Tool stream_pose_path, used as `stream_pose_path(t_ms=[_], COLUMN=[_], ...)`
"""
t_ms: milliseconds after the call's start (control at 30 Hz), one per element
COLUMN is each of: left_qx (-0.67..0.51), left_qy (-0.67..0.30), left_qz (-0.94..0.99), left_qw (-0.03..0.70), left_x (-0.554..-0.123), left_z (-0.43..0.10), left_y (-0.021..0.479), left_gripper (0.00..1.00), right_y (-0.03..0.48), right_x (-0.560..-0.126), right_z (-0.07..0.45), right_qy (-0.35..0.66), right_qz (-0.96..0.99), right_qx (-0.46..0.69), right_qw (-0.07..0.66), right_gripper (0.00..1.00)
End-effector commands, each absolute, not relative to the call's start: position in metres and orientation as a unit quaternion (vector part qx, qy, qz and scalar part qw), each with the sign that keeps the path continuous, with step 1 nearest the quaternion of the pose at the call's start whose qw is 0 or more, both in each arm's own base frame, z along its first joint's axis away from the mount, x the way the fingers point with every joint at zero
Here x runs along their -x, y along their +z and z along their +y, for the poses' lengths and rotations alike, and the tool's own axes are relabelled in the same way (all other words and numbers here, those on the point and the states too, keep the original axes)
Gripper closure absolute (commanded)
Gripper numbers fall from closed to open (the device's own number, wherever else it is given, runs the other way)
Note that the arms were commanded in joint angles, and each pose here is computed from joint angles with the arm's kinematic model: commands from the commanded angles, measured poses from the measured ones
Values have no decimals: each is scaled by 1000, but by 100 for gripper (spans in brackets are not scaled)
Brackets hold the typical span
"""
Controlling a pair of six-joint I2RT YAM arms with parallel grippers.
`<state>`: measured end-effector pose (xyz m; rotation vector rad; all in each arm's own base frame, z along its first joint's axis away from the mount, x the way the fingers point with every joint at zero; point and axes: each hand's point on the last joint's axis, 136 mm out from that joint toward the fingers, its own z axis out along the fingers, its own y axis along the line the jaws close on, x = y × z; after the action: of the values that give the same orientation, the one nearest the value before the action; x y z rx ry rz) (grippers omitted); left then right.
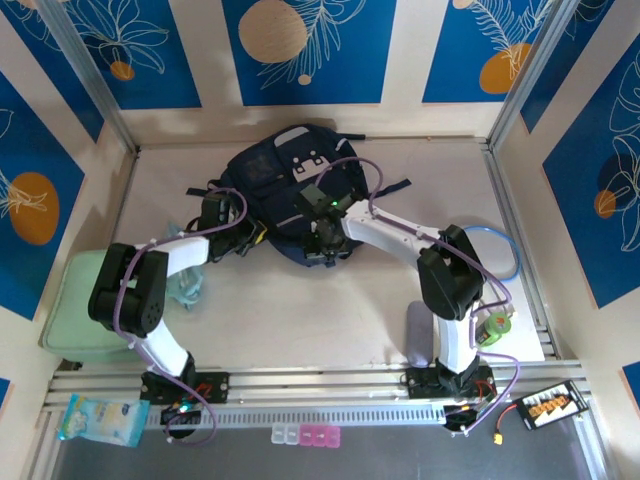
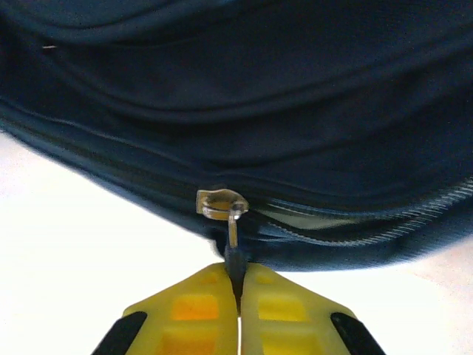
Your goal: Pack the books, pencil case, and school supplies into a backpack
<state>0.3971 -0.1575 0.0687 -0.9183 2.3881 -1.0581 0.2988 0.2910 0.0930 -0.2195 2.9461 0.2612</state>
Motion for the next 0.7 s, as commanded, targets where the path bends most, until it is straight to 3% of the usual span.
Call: stream_pose_path(t_ms=[0,533,567,667], left_qx=[323,305,303,299], left_qy=[-363,-357,-354,-330], left_qz=[848,859,861,872], left_qw=[211,203,204,203], left_x=[-410,-407,-407,-402], left_z=[-151,-153,-153,-144], left_y=[75,73,73,73], left_gripper=[100,100,98,69], right_y=[94,98,99,102], right_x=[-296,-318,-317,-311], right_z=[256,229,235,261], right_qy=[44,66,77,113], right_qz=[995,993,991,985], right_qx=[33,-3,11,65], right_qw=[85,101,104,109], right_gripper=[94,98,98,100])
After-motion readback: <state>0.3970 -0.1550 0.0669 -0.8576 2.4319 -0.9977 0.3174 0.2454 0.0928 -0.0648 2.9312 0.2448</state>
